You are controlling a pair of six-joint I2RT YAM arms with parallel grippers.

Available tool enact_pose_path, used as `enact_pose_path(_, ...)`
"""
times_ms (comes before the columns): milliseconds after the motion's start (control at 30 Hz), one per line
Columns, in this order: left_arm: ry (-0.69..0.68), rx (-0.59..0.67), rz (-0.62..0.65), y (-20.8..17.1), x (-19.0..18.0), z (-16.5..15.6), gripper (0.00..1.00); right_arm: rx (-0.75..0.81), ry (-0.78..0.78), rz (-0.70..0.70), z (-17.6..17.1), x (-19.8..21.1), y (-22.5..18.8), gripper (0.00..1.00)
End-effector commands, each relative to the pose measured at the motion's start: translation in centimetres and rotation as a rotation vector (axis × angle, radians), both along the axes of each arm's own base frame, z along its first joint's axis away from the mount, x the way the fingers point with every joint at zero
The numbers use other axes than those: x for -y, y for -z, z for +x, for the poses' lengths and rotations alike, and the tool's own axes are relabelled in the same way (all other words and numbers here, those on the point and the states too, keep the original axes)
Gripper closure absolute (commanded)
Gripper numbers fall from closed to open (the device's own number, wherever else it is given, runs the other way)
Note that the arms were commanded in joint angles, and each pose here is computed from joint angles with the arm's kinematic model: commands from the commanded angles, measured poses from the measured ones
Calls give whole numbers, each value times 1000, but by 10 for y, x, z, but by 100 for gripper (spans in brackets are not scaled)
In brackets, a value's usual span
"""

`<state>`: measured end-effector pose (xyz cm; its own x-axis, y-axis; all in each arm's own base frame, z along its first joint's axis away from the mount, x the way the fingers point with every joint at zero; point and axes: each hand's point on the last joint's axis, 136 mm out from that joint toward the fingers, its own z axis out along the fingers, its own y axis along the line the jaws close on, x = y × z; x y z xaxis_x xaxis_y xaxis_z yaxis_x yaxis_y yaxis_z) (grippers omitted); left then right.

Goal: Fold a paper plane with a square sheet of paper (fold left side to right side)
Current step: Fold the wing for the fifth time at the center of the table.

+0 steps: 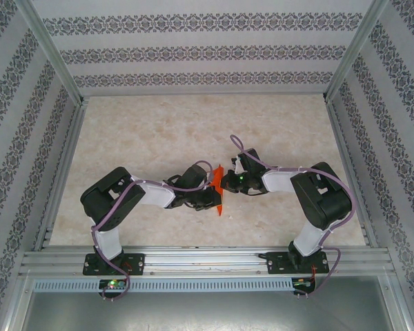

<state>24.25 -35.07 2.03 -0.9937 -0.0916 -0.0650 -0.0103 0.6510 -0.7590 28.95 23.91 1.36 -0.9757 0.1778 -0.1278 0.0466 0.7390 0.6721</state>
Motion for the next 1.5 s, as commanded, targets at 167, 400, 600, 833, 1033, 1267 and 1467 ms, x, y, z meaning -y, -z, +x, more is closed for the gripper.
enact_pose_path(167, 35, -45, 198, 41, -15, -20, 90, -73, 17, -77, -14, 16, 23, 100)
enact_pose_path(400, 72, -40, 319, 51, -25, -25, 90, 30, -10, 52, 9, 5, -14, 100)
enact_pose_path(600, 101, -44, 390, 54, -34, -27, 90, 138, -1, 174, 24, 13, -52, 100)
enact_pose_path(833, 179, -36, 405, 52, -37, -34, 90, 195, 2, 194, 15, 34, -65, 100)
enact_pose_path(1033, 252, -30, 432, 49, -51, -45, 90, 187, -27, 220, -1, 28, -59, 100)
enact_pose_path(1267, 283, -27, 443, 49, -62, -52, 91, 177, -59, 245, -10, 4, -52, 100)
enact_pose_path(1467, 283, -28, 459, 50, -63, -51, 91, 170, -81, 251, -6, -12, -48, 100)
